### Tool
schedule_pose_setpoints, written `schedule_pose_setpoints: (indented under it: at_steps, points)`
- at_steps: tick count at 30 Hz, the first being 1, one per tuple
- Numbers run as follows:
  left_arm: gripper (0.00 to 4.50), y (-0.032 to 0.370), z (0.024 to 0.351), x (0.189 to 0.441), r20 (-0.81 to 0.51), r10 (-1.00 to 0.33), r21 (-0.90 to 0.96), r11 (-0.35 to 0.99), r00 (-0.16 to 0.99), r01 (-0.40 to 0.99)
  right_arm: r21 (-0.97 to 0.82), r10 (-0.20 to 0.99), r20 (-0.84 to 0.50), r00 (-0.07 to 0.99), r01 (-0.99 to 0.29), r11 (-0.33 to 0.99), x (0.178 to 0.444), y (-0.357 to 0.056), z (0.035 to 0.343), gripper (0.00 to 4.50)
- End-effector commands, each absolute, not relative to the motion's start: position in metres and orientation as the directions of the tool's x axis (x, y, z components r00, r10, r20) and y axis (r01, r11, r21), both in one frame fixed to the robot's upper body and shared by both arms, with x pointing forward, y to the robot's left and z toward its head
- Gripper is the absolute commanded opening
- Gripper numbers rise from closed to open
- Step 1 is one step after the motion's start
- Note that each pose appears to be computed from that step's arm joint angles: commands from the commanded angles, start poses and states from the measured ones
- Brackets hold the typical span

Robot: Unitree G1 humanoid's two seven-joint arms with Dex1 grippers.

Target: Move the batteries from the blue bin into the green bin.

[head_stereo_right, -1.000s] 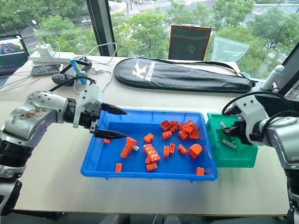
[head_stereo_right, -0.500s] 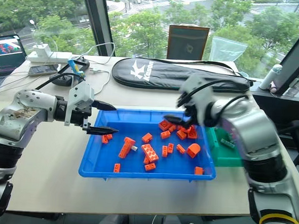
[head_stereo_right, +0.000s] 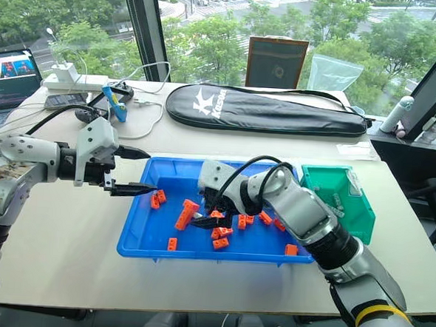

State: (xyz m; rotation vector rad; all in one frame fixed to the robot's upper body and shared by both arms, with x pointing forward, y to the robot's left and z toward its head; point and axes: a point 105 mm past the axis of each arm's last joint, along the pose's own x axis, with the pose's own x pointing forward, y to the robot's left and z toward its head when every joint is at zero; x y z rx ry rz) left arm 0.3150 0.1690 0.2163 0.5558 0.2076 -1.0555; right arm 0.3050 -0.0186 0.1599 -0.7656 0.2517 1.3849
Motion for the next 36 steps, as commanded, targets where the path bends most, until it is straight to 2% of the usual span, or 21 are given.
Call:
schedule_pose_setpoints:
  at_steps: [1,8,17,18,19,28,36]
  points:
    - [4.5,0.172,0.229,0.312,-0.393,-0.76,0.37,0.384,0.517,0.846,-0.439,0.796,-0.577,0.183,-0.892,-0.113,0.31,-0.01,0.17,4.31]
    - [4.5,0.171,0.228,0.31,-0.386,-0.758,0.369,0.395,0.526,0.841,-0.496,0.791,-0.592,0.157,-0.845,-0.203,0.33,-0.002,0.167,4.31]
    - [4.5,0.175,0.228,0.305,-0.385,-0.747,0.371,0.412,0.542,0.832,-0.504,0.792,-0.6,0.113,-0.822,-0.265,0.333,0.007,0.157,4.31]
    - [4.5,0.175,0.228,0.305,-0.385,-0.747,0.371,0.413,0.543,0.831,-0.503,0.792,-0.601,0.109,-0.822,-0.268,0.333,0.008,0.156,3.81]
    - [4.5,0.175,0.228,0.305,-0.385,-0.746,0.371,0.414,0.544,0.831,-0.502,0.791,-0.602,0.107,-0.822,-0.271,0.333,0.008,0.155,3.65]
    - [4.5,0.175,0.227,0.306,-0.381,-0.745,0.374,0.418,0.548,0.828,-0.506,0.793,-0.6,0.104,-0.817,-0.275,0.334,0.007,0.156,0.52]
    - [4.5,0.173,0.226,0.308,-0.377,-0.748,0.375,0.417,0.547,0.828,-0.53,0.834,-0.536,0.13,-0.821,-0.213,0.335,-0.004,0.194,0.43]
